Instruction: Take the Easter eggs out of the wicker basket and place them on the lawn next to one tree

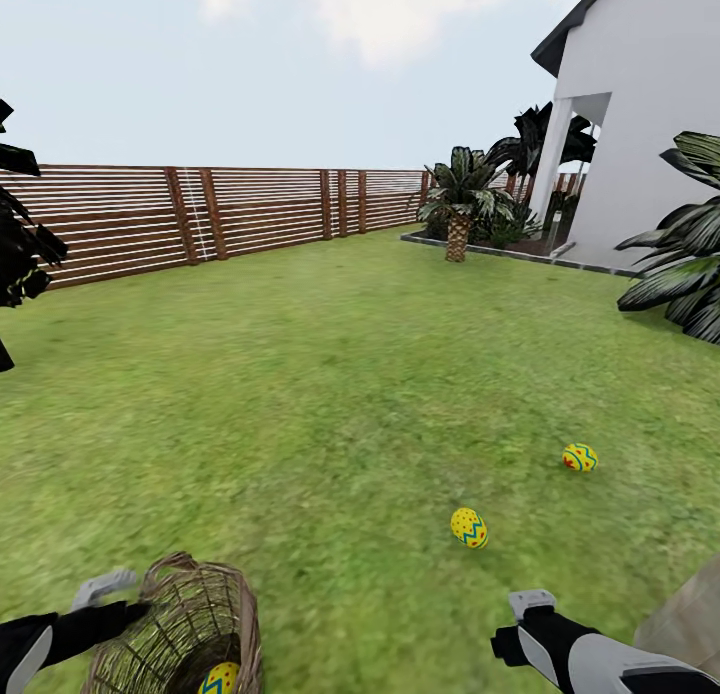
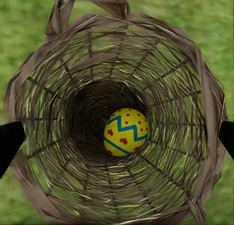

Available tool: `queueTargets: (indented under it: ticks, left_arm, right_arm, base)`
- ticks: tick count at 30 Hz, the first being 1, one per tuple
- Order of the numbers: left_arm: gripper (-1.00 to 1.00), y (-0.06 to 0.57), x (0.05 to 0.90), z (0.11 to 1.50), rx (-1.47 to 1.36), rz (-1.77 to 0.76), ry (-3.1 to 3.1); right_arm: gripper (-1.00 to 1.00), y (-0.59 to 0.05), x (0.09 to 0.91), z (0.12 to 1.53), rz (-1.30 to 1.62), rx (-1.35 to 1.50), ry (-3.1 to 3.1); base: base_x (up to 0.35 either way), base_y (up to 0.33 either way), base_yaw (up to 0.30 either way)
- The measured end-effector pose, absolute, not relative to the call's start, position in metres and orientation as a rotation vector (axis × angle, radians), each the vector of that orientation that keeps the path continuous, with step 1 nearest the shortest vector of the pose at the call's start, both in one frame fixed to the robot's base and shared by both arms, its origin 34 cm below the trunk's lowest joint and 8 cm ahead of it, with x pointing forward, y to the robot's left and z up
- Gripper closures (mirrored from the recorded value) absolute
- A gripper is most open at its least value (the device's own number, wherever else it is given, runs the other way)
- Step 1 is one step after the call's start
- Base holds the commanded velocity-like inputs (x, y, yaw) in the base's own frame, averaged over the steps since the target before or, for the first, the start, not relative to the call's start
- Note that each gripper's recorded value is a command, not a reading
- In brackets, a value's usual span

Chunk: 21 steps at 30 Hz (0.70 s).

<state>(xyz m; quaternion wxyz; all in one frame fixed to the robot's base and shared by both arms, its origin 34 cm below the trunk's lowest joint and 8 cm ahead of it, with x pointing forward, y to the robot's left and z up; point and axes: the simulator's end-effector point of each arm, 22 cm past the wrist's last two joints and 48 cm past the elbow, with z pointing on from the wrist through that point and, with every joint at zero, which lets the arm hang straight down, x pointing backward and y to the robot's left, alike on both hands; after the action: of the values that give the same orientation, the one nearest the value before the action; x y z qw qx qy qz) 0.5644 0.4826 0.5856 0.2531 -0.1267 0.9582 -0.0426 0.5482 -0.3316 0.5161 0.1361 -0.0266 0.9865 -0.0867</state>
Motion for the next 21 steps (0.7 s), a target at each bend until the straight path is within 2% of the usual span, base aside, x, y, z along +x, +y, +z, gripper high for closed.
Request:
queueTargets:
  ticks: [21]
  left_arm:
    - [-1.00,0.4822,0.5639,0.5848,-0.342,-0.111,2.608]
  right_arm:
    - [-1.00,-0.3325,0.5483,0.5163,-0.251,-0.072,2.856]
  base:
    - [0.000,0.000,0.000]
